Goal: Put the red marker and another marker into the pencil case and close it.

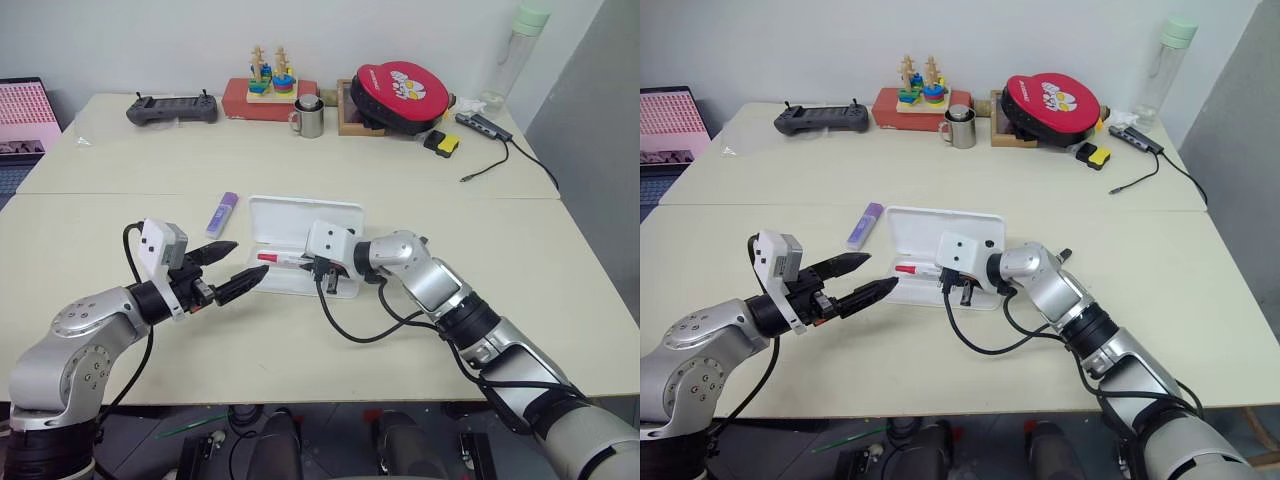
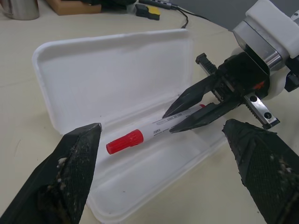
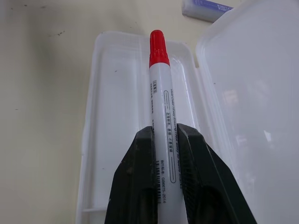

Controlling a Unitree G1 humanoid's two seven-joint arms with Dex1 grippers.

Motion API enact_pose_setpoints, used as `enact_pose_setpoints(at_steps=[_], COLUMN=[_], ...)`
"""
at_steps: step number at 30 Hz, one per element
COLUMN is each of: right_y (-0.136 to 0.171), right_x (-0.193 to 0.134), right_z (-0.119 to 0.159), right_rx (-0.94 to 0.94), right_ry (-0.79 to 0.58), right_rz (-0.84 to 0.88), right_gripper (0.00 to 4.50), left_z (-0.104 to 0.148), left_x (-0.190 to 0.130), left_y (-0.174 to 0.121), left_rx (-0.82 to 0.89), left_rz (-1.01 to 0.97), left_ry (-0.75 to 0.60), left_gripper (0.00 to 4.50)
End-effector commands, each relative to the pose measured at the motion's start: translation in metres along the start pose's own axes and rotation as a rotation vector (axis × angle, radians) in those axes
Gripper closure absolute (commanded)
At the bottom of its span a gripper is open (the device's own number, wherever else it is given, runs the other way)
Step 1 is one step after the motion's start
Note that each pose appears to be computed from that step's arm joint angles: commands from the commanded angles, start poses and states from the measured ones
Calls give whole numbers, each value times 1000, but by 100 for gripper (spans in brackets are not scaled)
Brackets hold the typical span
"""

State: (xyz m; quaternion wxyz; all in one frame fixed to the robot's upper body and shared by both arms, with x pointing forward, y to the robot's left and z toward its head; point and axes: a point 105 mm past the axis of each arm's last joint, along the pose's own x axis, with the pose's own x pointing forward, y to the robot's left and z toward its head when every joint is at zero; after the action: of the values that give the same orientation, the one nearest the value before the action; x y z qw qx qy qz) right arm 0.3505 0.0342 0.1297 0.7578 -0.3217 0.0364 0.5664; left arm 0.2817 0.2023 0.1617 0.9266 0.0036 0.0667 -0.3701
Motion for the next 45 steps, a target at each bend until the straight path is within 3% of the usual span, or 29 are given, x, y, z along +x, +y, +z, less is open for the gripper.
enact_pose_setpoints(at_steps=[1, 5, 7, 15, 19, 22, 27, 37, 45], right_y=[-10, -15, -18, -24, -24, -27, -32, -34, -42], right_x=[-4, -3, -6, -11, -33, -49, -67, -77, -86], right_z=[16, 11, 12, 15, 52, 63, 71, 83, 88], right_rx=[-37, -21, -16, -9, 103, 155, 213, 305, 296], right_ry=[-49, -38, -42, -60, -270, -334, -384, -445, -462], right_rz=[-16, -34, -44, -55, -28, -40, -100, -181, -237], right_gripper=[419, 419, 349, 168, 73, 5, 5, 5, 5], left_z=[12, 12, 12, 14, 29, 27, 6, -15, -30], left_x=[-1, 1, 1, 0, -4, -11, -18, 34, 39], left_y=[-5, -4, -4, 1, 45, 76, 124, 123, 141], left_rx=[33, 31, 30, 30, -35, -33, -39, -83, -120], left_rz=[-9, -3, -4, 13, 249, 413, 664, 522, 579], left_ry=[-33, -35, -34, -50, -162, -147, -43, 55, 150], left_gripper=[0, 0, 0, 0, 0, 0, 0, 0, 0])
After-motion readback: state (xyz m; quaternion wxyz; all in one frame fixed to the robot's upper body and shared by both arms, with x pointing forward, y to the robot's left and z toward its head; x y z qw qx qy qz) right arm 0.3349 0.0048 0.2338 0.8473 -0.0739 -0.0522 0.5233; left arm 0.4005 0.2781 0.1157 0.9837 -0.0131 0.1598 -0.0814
